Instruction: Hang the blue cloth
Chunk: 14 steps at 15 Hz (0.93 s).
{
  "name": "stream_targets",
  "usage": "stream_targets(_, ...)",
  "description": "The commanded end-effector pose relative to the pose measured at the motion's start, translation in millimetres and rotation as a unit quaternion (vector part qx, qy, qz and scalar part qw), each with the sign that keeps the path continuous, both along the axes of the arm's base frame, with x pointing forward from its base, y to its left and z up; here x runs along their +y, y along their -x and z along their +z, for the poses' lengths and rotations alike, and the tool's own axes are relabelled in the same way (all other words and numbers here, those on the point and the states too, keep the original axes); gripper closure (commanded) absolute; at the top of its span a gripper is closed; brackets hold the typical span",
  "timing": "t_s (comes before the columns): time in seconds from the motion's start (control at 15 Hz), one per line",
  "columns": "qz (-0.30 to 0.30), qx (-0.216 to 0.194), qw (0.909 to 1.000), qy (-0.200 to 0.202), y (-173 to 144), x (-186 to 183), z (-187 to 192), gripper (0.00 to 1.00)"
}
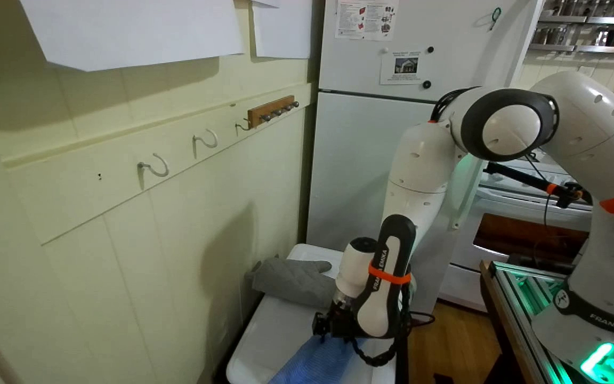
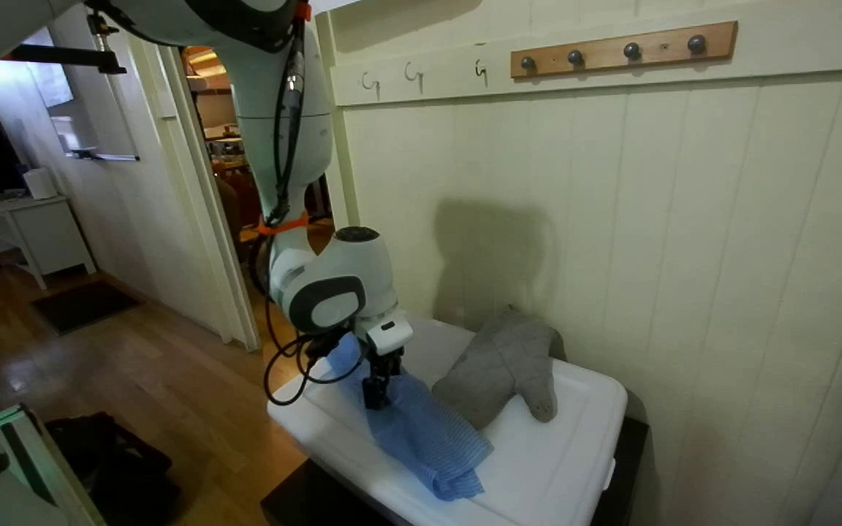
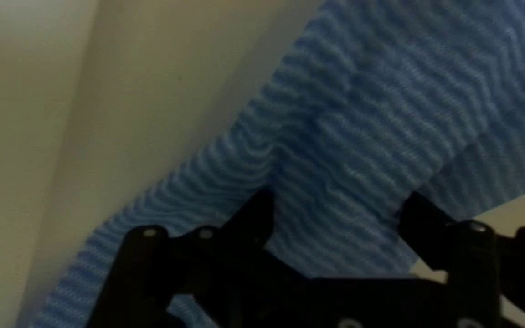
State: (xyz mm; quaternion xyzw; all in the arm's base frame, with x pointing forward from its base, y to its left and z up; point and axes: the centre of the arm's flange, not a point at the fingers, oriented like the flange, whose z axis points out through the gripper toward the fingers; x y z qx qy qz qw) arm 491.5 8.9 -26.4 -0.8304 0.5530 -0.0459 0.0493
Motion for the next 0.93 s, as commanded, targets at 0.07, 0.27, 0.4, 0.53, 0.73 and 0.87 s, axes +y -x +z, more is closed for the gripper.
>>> stream_targets(0.07, 0.004, -0.007, 1.0, -0.001, 0, -1, -6, 0.64)
stream_targets(0.27, 0.018, -0.011, 0.9998, 0.002, 5, 2, 12, 0.88)
stream_targets(0.4, 0.034, -0.018, 0.9993, 0.002, 10, 7, 31, 1.0)
stream_targets(0.53, 0.053, -0.022, 0.9984, 0.007, 15, 11, 50, 1.0)
stream_targets(0.73, 0.084, -0.03, 0.996, 0.013, 23, 20, 83, 1.0)
stream_targets(0.87, 0.097, -0.04, 0.9942, 0.024, 25, 24, 105, 1.0)
